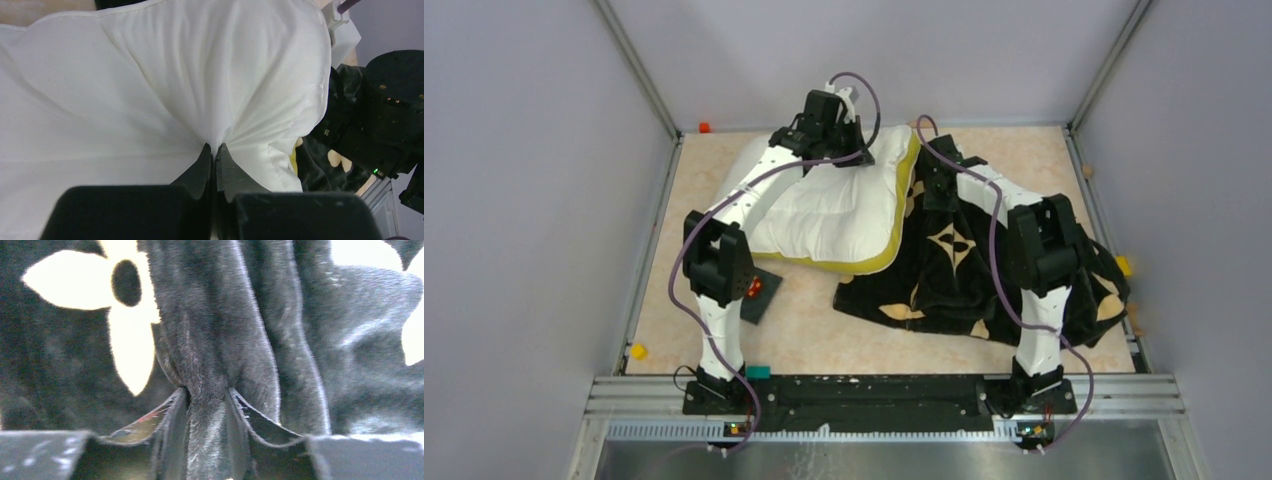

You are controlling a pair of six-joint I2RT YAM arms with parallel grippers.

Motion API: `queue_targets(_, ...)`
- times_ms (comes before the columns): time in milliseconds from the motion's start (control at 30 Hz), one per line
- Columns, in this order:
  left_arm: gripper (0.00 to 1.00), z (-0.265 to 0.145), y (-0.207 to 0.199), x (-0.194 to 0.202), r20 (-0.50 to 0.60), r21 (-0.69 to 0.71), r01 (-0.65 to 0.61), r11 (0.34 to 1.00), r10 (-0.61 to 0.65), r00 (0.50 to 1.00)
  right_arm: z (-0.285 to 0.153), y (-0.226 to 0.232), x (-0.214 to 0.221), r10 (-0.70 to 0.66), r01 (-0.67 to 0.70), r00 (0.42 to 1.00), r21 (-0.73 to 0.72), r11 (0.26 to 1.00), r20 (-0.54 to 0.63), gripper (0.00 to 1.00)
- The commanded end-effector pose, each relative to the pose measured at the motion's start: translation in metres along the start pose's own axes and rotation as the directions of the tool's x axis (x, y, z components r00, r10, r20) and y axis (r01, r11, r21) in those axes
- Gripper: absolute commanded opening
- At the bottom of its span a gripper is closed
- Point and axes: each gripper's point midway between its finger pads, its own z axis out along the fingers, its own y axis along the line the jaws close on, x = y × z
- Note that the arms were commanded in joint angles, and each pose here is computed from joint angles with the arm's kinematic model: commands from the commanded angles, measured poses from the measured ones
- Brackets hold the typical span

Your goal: Put the pillow into the pillowcase

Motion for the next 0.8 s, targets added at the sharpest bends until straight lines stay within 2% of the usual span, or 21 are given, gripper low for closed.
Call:
queue_targets(0,0.00,-0.002,-0.019,-0.020,0.080,0.072,-0.031,0.997,0.025,0.996,-0.021,-0.012,-0.027,0.062,-0.060,0.994,-0.031,0.998,0.085,0.30)
queue_targets(67,0.00,0.003,-0.016,-0.013,0.066,0.071,-0.028,0.997,0.024,0.998,-0.026,-0.011,-0.030,0.073,-0.069,0.993,-0.051,0.996,0.096,0.29)
queue_targets(167,0.00,0.009,-0.010,-0.003,0.044,0.066,-0.022,0.998,0.019,0.999,-0.026,-0.009,-0.033,0.081,-0.075,0.993,-0.068,0.995,0.087,0.18)
queue_targets(200,0.00,0.011,-0.009,0.000,0.039,0.063,-0.022,0.998,0.019,0.999,-0.026,-0.008,-0.034,0.080,-0.075,0.993,-0.072,0.995,0.082,0.17)
queue_targets(267,0.00,0.014,-0.003,0.006,0.027,0.048,-0.019,0.999,0.017,0.999,-0.028,-0.003,-0.035,0.082,-0.074,0.993,-0.099,0.992,0.083,0.34)
queue_targets(333,0.00,0.017,0.005,0.013,0.018,0.019,-0.013,1.000,0.012,1.000,-0.032,0.001,-0.038,0.085,-0.073,0.992,-0.128,0.989,0.093,0.46)
queue_targets(433,0.00,0.007,0.013,0.002,0.045,-0.011,-0.011,1.000,0.012,0.999,-0.030,0.012,-0.033,0.076,-0.064,0.994,-0.145,0.987,0.079,0.47)
queue_targets(600,0.00,-0.038,0.027,-0.049,0.172,-0.053,0.011,0.999,-0.001,0.985,-0.049,0.022,-0.035,0.074,-0.057,0.990,-0.136,0.989,0.122,0.44)
queue_targets(767,0.00,-0.076,0.049,-0.084,0.277,-0.074,0.084,0.994,-0.061,0.959,-0.078,0.036,-0.035,0.056,-0.028,0.982,-0.155,0.987,0.180,0.55)
